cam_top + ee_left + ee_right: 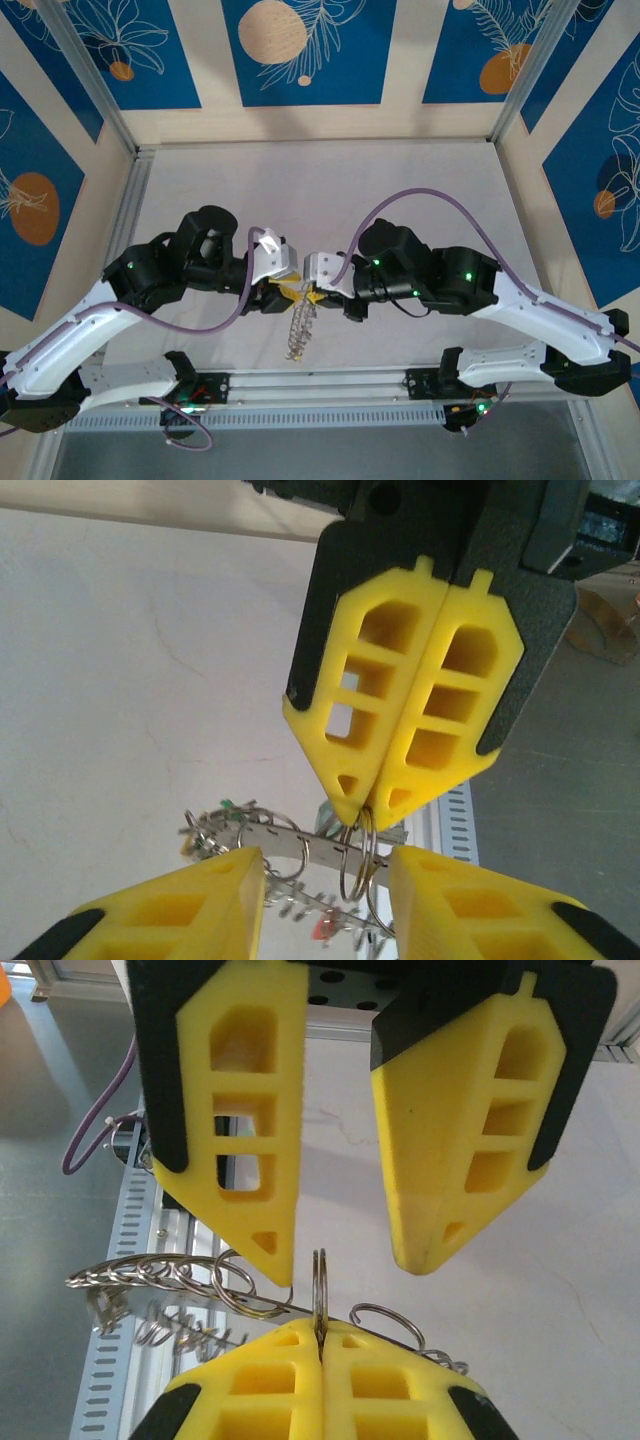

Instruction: Put the keys on the keyring

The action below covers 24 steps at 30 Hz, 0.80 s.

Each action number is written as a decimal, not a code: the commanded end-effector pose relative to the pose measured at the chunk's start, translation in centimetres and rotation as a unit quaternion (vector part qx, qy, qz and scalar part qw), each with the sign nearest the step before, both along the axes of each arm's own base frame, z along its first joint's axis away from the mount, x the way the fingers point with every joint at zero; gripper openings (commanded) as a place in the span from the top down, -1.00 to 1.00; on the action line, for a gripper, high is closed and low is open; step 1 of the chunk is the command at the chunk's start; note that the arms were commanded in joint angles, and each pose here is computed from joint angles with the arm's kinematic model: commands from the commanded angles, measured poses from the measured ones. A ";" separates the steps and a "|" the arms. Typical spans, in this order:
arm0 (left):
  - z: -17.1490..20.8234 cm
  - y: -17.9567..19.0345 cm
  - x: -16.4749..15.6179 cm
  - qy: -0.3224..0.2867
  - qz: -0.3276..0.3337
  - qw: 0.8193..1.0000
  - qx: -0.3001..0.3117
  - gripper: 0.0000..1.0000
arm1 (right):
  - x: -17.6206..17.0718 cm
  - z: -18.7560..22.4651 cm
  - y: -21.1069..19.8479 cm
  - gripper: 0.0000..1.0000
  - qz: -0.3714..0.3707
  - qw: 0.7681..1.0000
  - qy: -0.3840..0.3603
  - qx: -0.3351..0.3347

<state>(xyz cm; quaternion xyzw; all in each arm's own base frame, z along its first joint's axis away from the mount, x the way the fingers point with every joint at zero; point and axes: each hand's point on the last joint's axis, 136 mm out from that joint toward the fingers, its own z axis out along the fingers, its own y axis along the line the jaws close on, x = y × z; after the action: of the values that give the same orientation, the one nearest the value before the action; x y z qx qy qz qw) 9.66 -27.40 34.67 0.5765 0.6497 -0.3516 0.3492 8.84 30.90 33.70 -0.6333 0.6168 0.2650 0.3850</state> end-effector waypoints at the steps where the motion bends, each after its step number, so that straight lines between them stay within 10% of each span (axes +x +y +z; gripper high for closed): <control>1: 0.8 -0.4 -0.7 -0.008 -0.021 0.999 -0.023 0.33 | -0.2 2.7 0.8 1.00 0.013 0.999 0.000 0.050; 21: 0.4 -0.6 -1.0 -0.006 -0.023 0.998 -0.054 1.00 | 0.7 3.7 -0.1 1.00 -0.006 0.995 0.015 0.102; 24: 1.6 -0.5 -1.1 -0.018 -0.019 0.995 -0.093 1.00 | 0.4 4.1 -0.6 0.72 -0.003 0.992 0.023 0.122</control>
<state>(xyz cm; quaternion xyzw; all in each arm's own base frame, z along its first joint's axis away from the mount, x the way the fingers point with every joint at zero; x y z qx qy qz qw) 9.35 -28.04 34.89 0.5696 0.6181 -0.3812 0.3849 9.63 30.69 34.40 -0.5973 0.6207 0.3130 0.4000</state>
